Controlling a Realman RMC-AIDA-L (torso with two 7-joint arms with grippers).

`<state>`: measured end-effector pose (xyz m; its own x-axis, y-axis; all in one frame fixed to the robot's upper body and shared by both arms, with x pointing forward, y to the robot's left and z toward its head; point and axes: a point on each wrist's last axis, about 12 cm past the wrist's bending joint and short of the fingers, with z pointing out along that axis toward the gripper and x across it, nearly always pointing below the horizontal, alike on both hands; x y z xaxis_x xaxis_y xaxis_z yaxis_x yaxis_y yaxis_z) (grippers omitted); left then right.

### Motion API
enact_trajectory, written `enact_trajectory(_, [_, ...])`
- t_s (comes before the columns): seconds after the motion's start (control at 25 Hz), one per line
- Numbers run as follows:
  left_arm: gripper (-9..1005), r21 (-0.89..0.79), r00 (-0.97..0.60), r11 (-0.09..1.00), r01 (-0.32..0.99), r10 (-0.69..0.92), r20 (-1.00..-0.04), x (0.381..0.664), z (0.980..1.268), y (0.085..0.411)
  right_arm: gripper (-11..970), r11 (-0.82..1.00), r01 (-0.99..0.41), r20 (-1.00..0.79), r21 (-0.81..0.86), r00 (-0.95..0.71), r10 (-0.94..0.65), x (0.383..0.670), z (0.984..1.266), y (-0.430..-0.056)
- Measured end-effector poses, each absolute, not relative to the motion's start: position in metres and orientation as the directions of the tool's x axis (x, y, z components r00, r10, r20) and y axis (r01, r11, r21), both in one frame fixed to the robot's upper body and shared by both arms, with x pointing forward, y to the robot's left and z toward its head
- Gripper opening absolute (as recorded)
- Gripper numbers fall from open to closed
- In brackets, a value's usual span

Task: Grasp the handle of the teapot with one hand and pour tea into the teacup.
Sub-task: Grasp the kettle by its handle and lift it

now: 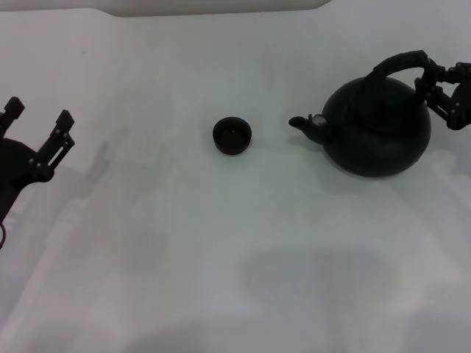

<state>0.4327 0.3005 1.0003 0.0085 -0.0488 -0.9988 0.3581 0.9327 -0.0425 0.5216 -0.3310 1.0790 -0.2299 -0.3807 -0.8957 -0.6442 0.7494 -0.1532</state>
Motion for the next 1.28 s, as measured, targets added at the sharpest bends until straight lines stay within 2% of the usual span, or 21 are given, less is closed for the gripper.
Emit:
enact_trajectory(0.12, [872,-0.042,0.008,0.932,0.359,-0.048,-0.999,0.4326,1.0003,0.3006,272,0.750,-0.643,-0.896,-0.156,-0.228,-0.381,0.5207,1.0781,-0.3305])
enact_trajectory(0.32, [718,-0.043,0.005,0.933,0.358,-0.048,-0.999,0.4309,0.9996,0.3018,188,0.744,-0.646,-0.894,-0.171,-0.216,-0.392,0.5205,1.0781,-0.3303])
enact_trajectory(0.44, [722,-0.043,0.005,0.933,0.358,-0.047,-0.999,0.4307,0.9995,0.3020,138,0.738,-0.651,-0.897,-0.176,-0.203,-0.392,0.5215,1.0783,-0.3286])
enact_trajectory(1.28, [707,-0.046,-0.012,0.930,0.364,-0.045,-0.999,0.4257,0.9963,0.3014,112,0.785,-0.598,-0.944,-0.163,-0.138,-0.301,0.5250,1.0773,-0.3234])
